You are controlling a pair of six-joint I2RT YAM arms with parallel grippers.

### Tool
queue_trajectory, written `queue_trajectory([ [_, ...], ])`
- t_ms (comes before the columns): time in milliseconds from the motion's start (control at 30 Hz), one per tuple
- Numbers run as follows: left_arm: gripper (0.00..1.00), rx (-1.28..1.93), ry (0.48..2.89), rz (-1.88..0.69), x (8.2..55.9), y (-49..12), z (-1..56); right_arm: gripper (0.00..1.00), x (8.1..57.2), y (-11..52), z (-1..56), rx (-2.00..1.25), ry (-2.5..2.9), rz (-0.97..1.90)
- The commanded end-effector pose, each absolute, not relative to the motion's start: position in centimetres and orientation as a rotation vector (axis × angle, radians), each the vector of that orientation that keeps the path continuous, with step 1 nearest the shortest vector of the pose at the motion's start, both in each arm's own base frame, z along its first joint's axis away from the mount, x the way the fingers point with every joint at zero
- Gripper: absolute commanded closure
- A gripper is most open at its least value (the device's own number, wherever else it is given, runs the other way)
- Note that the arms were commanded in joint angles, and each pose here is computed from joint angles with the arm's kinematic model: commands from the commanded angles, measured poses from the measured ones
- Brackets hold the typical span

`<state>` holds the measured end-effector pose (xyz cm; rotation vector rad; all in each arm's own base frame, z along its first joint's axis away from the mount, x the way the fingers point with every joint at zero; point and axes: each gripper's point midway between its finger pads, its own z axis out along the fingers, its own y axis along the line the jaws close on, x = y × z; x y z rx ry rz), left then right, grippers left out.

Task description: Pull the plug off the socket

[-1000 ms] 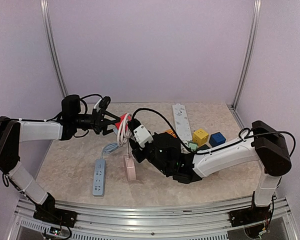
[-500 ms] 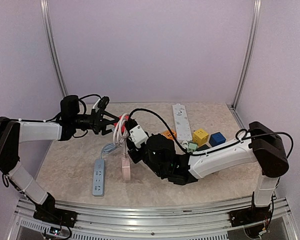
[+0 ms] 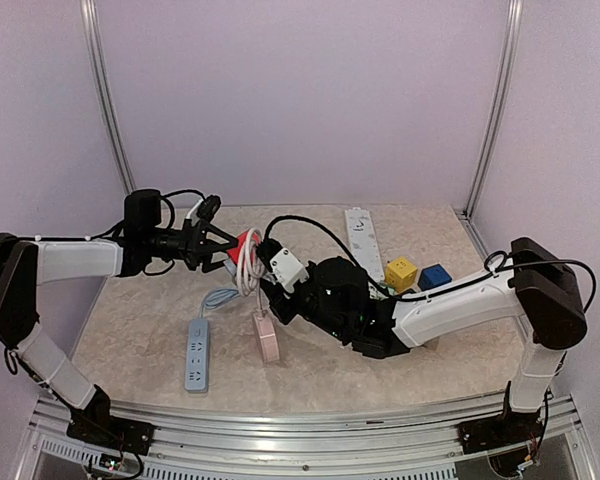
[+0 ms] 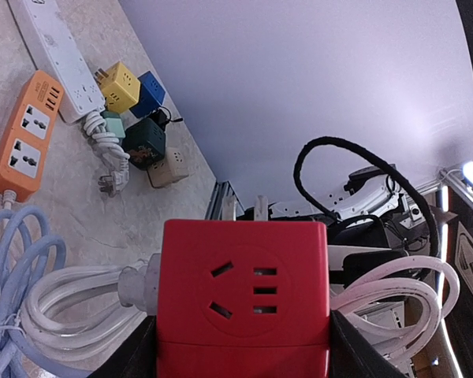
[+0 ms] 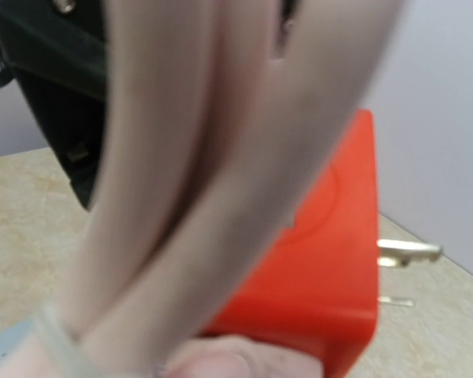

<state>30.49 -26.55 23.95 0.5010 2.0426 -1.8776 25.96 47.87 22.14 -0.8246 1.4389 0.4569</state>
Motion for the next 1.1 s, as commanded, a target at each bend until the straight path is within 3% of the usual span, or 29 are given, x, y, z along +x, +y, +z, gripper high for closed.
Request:
queue_trajectory([
  [0,0.82,0.582,1.909,-1.787,31.7,-25.6,27.6,1.00,23.2,49.1,25.9,-0.895,1.307,0.595],
  [600,0.82,0.511,1.890,-1.695,32.3,-24.9,27.7,1.00,28.1,44.9,25.0,-0.408,1.583,0.516],
  [1067,0.82,0.514,1.891,-1.690,32.4,-24.7,27.9,1.00,27.9,45.0,25.5,-0.441,1.556,0.515],
])
